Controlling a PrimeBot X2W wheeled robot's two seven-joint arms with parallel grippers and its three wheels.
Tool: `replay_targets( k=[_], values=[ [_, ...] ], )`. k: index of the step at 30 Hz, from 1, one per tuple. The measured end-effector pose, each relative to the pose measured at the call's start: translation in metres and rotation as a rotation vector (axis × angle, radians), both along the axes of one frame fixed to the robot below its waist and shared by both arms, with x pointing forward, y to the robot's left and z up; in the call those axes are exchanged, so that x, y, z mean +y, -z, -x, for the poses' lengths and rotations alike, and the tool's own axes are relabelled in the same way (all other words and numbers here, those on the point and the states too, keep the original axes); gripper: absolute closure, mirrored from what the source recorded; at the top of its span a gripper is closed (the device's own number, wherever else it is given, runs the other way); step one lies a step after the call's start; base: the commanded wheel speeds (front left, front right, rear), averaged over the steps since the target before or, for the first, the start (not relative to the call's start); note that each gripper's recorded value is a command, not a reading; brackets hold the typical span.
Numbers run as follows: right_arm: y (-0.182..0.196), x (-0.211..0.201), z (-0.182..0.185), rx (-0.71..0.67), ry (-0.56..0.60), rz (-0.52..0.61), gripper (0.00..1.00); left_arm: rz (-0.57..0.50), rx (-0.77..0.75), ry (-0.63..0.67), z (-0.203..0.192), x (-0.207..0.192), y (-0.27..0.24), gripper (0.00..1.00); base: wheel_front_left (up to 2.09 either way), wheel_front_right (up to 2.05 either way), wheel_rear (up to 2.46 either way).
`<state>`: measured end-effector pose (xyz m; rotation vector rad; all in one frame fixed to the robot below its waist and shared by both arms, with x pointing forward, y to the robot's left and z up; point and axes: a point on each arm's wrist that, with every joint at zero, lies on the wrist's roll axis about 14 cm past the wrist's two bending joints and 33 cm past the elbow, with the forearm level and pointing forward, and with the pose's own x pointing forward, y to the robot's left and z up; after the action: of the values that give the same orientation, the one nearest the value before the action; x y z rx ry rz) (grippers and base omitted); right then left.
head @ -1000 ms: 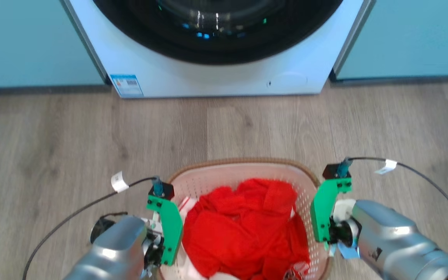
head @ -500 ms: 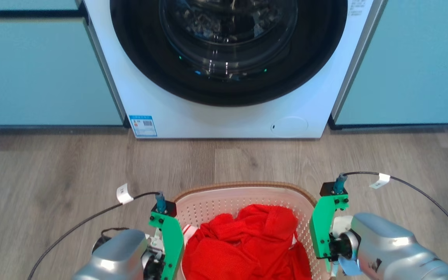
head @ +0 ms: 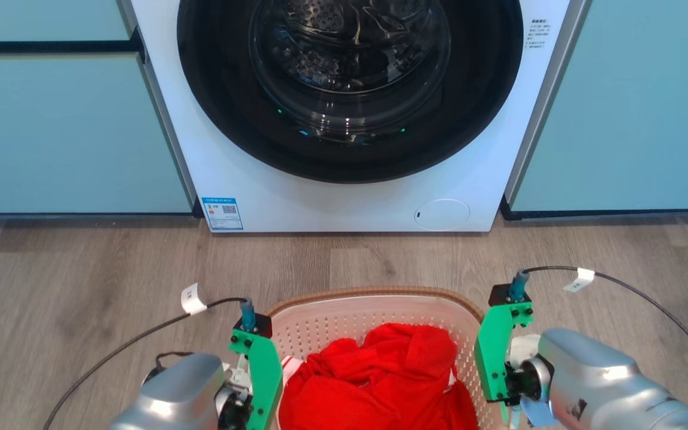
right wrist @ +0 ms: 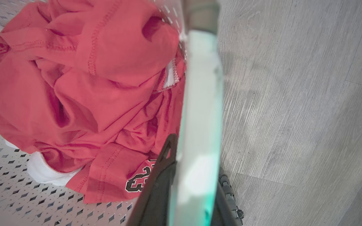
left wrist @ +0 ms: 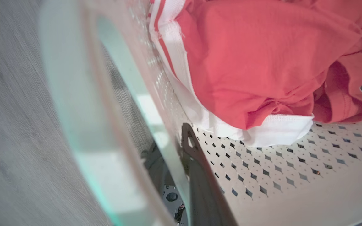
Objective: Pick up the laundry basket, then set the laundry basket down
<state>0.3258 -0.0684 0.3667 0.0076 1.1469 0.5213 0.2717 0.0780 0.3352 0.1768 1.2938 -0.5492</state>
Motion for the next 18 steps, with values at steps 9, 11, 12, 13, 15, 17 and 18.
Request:
replay_targets(
  k=[9,11,12,13,15,17,18],
  values=[
    [-0.0046,0.0038,0.0017,-0.006,-0.006,-0.007,1.00,-0.001,-0.006,-0.008,0.0011,0.0035,-0.0041,1.00,0.00,0.00,0.00],
    [-0.0051,0.0042,0.0017,-0.008,-0.008,-0.007,1.00,-0.001,-0.008,-0.010,0.0012,0.0039,-0.0046,1.00,0.00,0.00,0.00],
    [-0.0053,0.0041,0.0018,-0.008,-0.008,-0.006,1.00,-0.001,-0.008,-0.010,0.0013,0.0038,-0.0047,1.00,0.00,0.00,0.00],
    [-0.0055,0.0038,0.0020,-0.009,-0.008,-0.006,1.00,0.001,-0.006,-0.011,0.0016,0.0034,-0.0050,1.00,0.00,0.00,0.00],
    [-0.0059,0.0033,0.0023,-0.011,-0.008,-0.005,1.00,-0.002,-0.004,-0.009,0.0020,0.0034,-0.0053,1.00,0.00,0.00,0.00],
    [-0.0060,0.0030,0.0025,-0.012,-0.006,-0.005,1.00,0.000,-0.003,-0.008,0.0022,0.0029,-0.0056,1.00,0.00,0.00,0.00],
    [-0.0060,0.0028,0.0025,-0.012,-0.006,-0.005,1.00,0.004,0.000,-0.012,0.0024,0.0024,-0.0057,1.00,0.00,0.00,0.00]
  ],
)
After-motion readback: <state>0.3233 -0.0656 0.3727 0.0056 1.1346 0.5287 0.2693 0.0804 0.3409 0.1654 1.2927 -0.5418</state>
